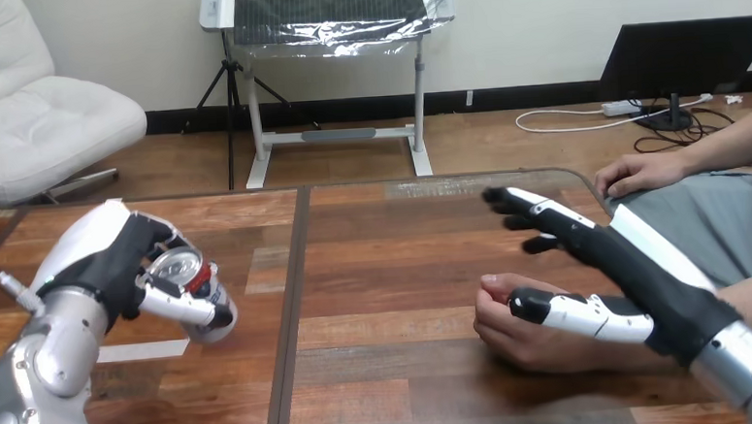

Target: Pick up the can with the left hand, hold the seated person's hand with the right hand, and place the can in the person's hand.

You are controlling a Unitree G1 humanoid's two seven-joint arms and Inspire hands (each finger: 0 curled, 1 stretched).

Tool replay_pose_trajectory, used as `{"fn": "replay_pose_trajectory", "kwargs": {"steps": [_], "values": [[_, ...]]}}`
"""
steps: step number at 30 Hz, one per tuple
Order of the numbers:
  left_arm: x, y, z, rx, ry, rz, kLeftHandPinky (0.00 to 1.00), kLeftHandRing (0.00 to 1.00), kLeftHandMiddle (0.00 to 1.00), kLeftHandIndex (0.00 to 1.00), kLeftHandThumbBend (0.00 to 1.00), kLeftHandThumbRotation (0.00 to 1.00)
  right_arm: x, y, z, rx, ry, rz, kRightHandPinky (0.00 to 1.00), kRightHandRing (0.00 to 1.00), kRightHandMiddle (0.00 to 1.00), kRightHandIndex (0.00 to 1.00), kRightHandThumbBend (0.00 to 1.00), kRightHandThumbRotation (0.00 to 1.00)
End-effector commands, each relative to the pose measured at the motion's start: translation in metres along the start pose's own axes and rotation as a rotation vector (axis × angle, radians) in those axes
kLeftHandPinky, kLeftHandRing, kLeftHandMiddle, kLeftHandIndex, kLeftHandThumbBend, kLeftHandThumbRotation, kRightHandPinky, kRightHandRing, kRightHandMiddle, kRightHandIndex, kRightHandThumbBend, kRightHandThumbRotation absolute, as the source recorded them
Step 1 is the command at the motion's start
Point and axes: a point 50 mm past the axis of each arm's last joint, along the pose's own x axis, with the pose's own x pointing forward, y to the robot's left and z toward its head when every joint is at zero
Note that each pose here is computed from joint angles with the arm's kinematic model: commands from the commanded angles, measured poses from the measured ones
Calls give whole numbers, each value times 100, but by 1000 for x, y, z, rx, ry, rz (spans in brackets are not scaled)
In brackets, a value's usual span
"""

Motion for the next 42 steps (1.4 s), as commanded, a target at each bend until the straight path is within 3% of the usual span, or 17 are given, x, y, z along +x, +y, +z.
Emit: {"fn": "replay_pose_trajectory", "kwargs": {"steps": [1, 24, 42], "values": [[-5, 30, 23, -10, -92, 108, 26, 36, 45, 50, 68, 0, 14, -26, 6, -114, -27, -48, 83, 92, 94, 94, 97, 85], [-17, 41, 41, -24, -159, 128, 20, 28, 37, 50, 65, 0, 26, -50, -15, -340, 83, 30, 84, 95, 98, 98, 98, 83], [-24, 47, 48, -36, -200, 147, 22, 30, 39, 50, 66, 0, 31, -62, -29, -428, 154, 154, 88, 96, 96, 97, 100, 78]]}}
